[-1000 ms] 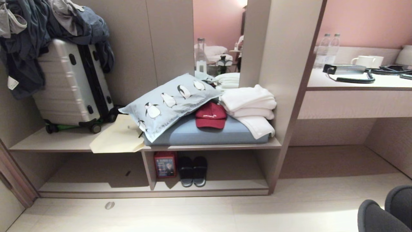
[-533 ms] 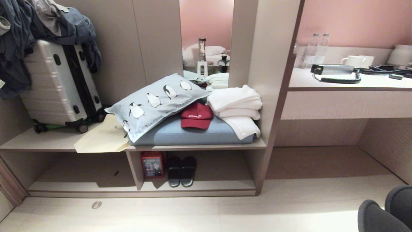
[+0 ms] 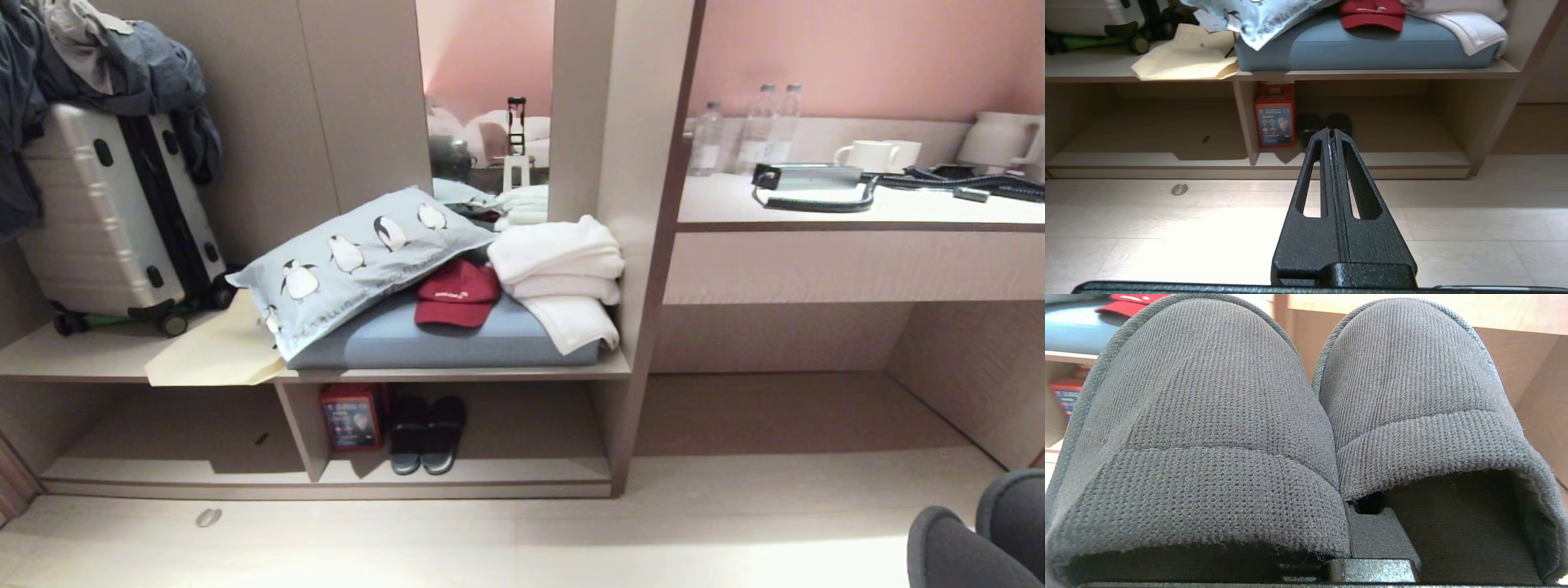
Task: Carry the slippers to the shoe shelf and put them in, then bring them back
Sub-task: Place the slippers on the floor
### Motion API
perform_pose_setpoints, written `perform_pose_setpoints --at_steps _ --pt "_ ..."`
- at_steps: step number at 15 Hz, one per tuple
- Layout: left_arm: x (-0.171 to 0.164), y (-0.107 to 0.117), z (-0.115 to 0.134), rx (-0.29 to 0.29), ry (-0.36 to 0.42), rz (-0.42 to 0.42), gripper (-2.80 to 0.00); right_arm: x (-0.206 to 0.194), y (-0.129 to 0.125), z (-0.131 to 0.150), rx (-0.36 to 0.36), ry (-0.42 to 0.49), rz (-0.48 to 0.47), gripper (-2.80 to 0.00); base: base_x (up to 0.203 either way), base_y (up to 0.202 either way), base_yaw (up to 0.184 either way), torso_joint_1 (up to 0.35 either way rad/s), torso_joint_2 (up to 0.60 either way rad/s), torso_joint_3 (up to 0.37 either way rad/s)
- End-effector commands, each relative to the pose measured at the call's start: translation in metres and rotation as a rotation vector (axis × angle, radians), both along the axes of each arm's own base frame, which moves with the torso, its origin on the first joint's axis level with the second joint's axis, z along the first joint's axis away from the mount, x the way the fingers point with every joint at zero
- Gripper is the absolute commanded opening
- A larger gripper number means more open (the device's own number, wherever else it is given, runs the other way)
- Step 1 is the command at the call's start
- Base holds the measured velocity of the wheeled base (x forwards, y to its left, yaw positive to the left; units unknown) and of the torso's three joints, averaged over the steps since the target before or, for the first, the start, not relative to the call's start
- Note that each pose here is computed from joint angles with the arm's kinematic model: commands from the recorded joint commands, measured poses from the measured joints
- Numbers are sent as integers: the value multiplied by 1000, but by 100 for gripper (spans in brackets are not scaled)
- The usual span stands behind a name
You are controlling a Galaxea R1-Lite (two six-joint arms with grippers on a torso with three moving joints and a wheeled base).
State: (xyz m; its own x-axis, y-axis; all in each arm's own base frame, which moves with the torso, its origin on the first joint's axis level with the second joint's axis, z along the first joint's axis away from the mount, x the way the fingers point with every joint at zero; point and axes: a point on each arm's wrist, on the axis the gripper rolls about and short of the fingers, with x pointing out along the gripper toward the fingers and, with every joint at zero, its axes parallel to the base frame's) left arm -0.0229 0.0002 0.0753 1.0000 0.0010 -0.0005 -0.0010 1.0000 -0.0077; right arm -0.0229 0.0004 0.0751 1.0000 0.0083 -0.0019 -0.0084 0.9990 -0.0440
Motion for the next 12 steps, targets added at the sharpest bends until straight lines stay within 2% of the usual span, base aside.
perform_pose_setpoints --at_steps 1,12 --pt "0 0 0 0 3 1 -280 0 0 0 0 -2 1 -280 0 -191 1 6 4 8" --pt "0 0 0 2 1 1 -280 0 0 0 0 -2 1 -280 0 -196 2 1 2 3"
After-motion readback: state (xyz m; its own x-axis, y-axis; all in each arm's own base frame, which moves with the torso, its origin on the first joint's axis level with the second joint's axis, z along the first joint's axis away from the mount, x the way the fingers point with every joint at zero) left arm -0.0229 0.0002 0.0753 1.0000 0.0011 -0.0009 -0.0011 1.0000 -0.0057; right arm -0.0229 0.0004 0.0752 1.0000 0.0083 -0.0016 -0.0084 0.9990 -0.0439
